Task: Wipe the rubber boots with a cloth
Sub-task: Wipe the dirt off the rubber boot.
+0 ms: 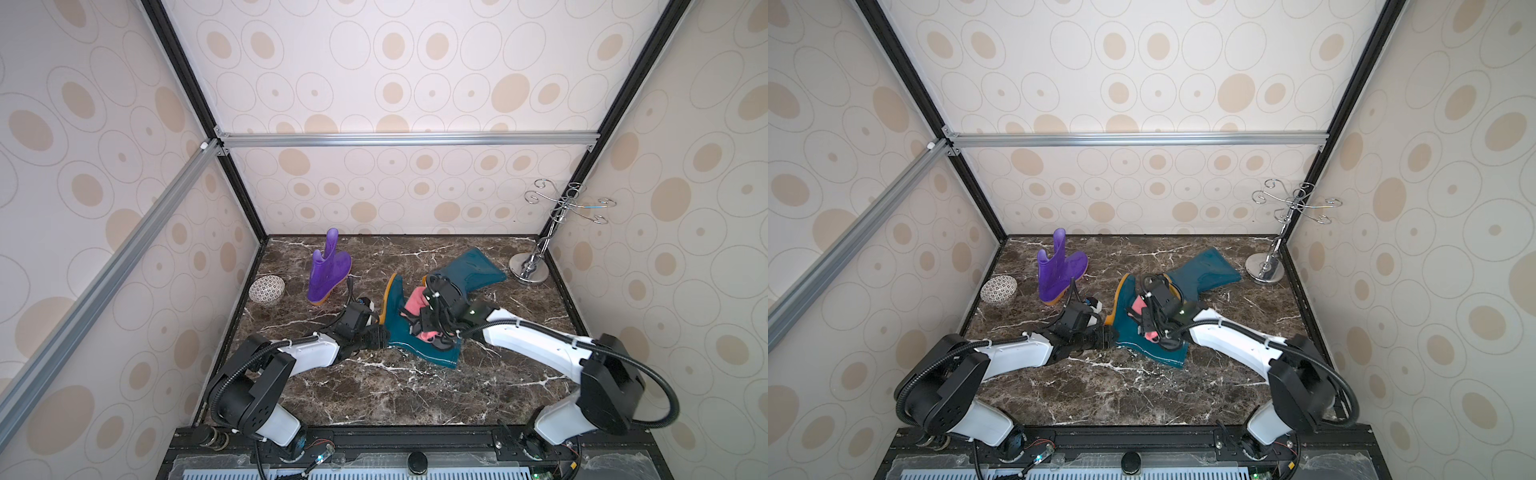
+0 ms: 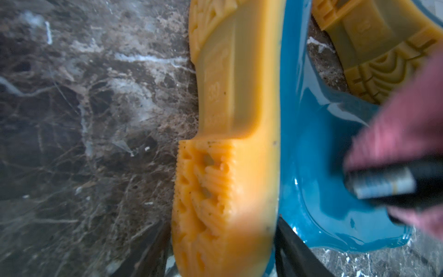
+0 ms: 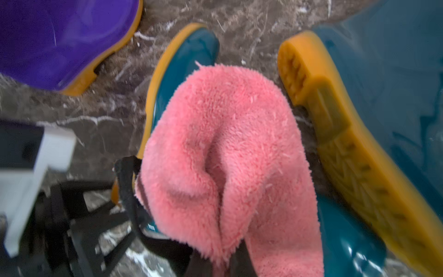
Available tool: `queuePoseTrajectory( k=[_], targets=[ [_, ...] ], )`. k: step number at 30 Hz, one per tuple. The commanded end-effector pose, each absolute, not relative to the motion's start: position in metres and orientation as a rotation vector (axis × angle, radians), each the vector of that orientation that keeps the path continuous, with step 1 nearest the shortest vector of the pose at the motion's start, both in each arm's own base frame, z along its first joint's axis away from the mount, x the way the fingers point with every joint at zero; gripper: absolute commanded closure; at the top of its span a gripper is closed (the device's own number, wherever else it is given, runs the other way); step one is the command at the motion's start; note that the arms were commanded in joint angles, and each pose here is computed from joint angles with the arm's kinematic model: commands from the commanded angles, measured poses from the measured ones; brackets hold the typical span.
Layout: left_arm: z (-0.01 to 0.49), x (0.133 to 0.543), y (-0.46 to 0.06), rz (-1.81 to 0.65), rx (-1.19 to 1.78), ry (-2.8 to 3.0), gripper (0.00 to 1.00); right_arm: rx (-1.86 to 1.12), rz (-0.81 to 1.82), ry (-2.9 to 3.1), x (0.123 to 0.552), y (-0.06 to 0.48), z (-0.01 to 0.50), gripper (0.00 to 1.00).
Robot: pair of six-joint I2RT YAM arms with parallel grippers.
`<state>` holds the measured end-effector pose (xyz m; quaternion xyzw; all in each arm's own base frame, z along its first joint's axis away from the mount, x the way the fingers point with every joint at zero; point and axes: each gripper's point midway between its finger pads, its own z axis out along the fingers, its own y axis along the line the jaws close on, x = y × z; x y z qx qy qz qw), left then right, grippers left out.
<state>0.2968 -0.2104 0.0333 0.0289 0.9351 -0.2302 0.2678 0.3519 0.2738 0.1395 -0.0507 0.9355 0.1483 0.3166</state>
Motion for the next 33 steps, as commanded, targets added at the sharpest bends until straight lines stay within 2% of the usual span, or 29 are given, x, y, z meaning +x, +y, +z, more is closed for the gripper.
queuePoseTrajectory(
  k=[1,5,9,15,23,29,33],
  targets=[
    [0.005,0.271,-0.188,-0.506,0.09,2.656,0.34,-0.085,0.461,2.469,0.394,0.285,0.13,1.0],
    [0.007,0.272,-0.185,-0.493,0.089,2.646,0.34,-0.088,0.446,2.544,0.436,0.3,0.105,1.0],
    [0.009,0.272,-0.185,-0.491,0.089,2.643,0.34,-0.077,0.545,2.58,0.444,0.312,0.082,1.0],
    [0.012,0.275,-0.185,-0.484,0.088,2.631,0.34,-0.114,0.553,2.552,0.384,0.3,0.079,1.0],
    [0.011,0.277,-0.182,-0.463,0.096,2.637,0.34,-0.062,0.306,2.727,0.296,0.218,0.027,1.0],
    [0.014,0.279,-0.179,-0.457,0.087,2.627,0.34,-0.089,0.194,2.809,0.244,0.173,0.029,1.0],
    [0.012,0.279,-0.181,-0.476,0.076,2.626,0.34,-0.132,0.256,2.837,0.211,0.167,0.037,1.0]
  ],
)
